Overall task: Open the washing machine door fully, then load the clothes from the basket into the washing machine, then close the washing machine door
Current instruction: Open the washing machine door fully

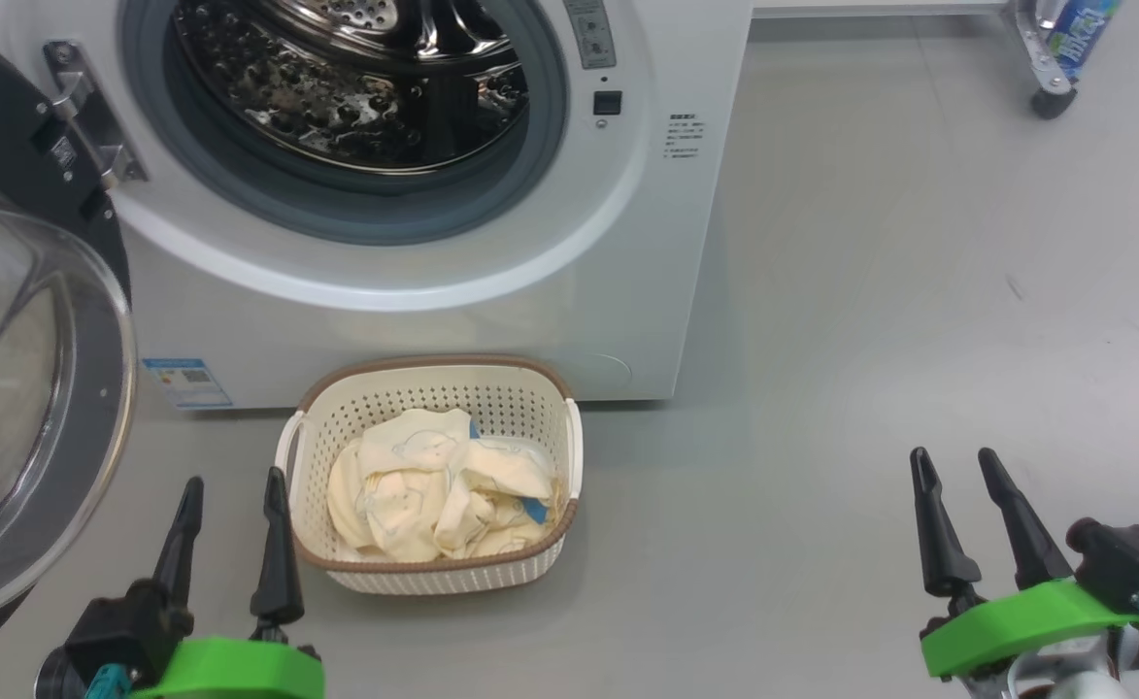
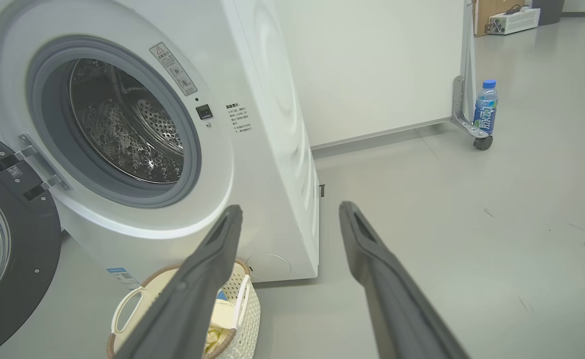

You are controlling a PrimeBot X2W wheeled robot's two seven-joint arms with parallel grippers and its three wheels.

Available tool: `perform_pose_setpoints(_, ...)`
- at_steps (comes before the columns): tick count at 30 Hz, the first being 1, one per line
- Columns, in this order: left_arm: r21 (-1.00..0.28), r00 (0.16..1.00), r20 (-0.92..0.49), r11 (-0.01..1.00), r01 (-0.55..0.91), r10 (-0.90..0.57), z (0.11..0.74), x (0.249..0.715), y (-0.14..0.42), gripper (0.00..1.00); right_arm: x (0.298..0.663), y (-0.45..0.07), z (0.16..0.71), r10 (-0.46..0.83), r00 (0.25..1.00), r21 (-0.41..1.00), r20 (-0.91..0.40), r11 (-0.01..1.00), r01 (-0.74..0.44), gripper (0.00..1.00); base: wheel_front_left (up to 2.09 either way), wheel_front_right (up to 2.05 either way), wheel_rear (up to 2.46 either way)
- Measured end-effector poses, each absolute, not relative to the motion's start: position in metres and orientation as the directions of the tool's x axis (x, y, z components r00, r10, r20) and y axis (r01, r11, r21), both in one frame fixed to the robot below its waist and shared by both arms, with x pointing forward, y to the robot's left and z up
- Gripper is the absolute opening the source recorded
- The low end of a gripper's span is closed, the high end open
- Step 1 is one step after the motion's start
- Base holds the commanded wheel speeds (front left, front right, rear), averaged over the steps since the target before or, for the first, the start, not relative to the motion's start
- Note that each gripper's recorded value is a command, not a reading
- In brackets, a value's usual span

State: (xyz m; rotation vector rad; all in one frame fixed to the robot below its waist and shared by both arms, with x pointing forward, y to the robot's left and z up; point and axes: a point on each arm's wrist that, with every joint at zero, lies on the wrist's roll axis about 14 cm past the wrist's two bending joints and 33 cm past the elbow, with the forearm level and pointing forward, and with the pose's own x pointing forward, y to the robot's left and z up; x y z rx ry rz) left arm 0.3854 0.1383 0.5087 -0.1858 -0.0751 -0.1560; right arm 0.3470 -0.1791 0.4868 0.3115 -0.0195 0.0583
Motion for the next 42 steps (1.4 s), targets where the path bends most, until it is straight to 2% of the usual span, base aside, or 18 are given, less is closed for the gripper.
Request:
perform_pose_setpoints(6,-0.197,0.985,0.036,0.966,0.170,-0.166,0.490,0.380,0.133,1.00,0.336,-0.197,0.487,-0.004,1.000,0.294,0.028,0.956,-0.004,1.00,0.00,0.00,0.00)
perform_pose_setpoints(14,-0.188,0.977,0.039,0.959,0.212,-0.208,0.491,0.367,0.124,1.00,0.317,-0.210,0.482,-0.049,0.999,0.278,0.010,0.959,0.044,1.00,0.00,0.00,0.00)
perform_pose_setpoints(22,-0.208,0.976,0.041,0.954,0.216,-0.212,0.492,0.360,0.124,1.00,0.316,-0.215,0.481,-0.069,0.998,0.268,0.007,0.961,0.065,1.00,0.00,0.00,0.00)
perform_pose_setpoints(42,-0.232,0.989,0.052,0.961,0.149,-0.140,0.497,0.347,0.143,1.00,0.320,-0.202,0.476,-0.030,1.000,0.264,-0.008,0.964,0.031,1.00,0.00,0.00,0.00)
